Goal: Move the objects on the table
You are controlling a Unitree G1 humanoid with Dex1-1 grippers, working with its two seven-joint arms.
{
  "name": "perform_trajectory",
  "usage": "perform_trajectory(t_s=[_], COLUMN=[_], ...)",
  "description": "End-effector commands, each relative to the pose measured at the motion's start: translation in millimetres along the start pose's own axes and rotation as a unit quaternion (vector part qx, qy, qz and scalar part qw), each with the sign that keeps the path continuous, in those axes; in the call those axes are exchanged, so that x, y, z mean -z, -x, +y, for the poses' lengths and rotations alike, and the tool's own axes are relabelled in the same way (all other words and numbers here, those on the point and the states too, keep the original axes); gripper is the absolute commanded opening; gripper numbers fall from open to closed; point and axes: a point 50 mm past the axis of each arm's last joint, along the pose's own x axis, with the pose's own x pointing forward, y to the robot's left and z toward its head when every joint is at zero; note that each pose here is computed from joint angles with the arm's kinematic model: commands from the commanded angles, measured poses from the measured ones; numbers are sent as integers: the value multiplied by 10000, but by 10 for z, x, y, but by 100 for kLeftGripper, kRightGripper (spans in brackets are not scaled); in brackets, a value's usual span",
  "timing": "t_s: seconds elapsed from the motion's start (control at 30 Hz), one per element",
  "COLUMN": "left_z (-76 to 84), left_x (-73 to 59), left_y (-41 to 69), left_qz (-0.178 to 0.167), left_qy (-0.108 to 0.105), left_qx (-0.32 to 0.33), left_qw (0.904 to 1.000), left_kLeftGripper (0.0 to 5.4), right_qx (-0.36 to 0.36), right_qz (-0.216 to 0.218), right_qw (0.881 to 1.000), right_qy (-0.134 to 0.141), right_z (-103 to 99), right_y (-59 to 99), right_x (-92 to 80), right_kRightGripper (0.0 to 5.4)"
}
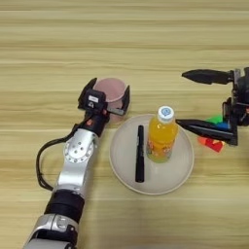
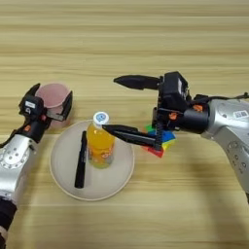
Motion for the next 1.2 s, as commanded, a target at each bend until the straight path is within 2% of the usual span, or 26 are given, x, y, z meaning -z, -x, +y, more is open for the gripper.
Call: perform_trajectory(t_s=[0.03,0.5,0.9,1.2], left_z=[3,3,16,11], left_x=[13,0,-189,-455], left_y=[19,22,3,13], left_qz=[-9,-63,-644,-1288], left_qy=[-13,-16,-121,-165], left_qx=[-26,-43,-56,9], left_qw=[10000,10000,9978,9915], left_kLeftGripper=[539,539,539,539], right_qx=[-39,-53,-59,-39], right_qz=[-28,-27,-27,-60], right_qw=[9999,9999,9999,9999], right_qy=[123,110,105,96], right_z=[-11,-8,0,0], right_y=[2,5,4,6], right_x=[-32,-19,-6,-3], right_kRightGripper=[540,540,540,540])
